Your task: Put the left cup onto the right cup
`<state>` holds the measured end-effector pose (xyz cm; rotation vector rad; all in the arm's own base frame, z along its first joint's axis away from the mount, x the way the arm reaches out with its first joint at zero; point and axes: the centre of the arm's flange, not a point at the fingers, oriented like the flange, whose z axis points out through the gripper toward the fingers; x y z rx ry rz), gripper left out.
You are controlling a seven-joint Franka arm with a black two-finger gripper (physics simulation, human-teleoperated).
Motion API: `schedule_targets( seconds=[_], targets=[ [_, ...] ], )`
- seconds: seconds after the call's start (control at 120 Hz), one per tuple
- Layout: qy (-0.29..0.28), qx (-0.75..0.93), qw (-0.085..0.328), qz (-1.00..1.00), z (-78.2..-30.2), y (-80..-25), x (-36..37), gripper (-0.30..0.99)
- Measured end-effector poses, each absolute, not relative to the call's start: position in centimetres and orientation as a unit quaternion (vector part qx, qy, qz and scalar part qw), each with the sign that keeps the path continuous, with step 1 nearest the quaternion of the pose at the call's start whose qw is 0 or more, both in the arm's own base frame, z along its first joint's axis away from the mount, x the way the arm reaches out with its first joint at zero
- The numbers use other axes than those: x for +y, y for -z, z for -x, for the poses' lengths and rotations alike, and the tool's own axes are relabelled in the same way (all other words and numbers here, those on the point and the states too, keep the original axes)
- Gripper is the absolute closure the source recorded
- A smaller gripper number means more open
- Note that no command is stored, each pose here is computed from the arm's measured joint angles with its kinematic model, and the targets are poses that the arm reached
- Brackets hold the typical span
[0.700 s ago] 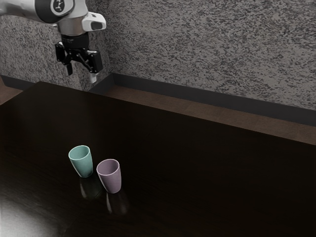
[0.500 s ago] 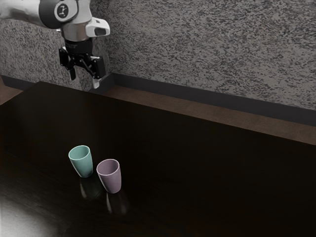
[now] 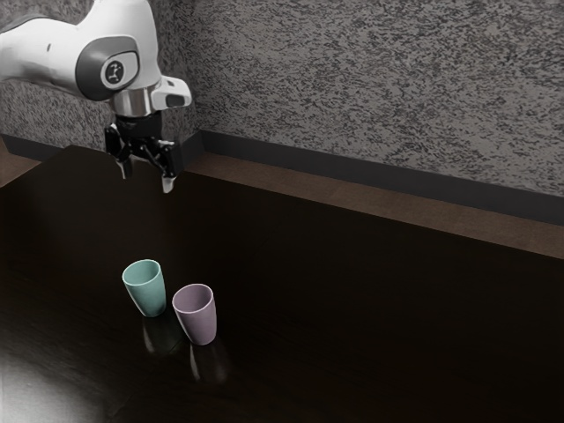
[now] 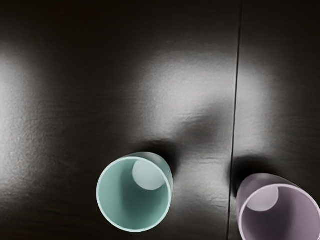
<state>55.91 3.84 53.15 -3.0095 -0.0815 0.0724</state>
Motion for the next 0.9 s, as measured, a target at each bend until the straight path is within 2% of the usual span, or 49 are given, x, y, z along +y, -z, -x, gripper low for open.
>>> schedule_targets(
  seconds=[0.333, 0.442, 0.658, 0.9],
  targets=[
    [-0.023, -0.053, 0.05, 0.997, -54.0, -46.7, 6.7, 0.0],
    [-0.01, -0.052, 0.055, 0.997, -53.1, -46.1, 6.4, 0.0],
    [0.007, 0.002, 0.063, 0.998, -53.1, -45.0, -0.3, 0.0],
    [0.005, -0.04, 0.062, 0.997, -53.3, -43.6, 3.3, 0.0]
  ],
)
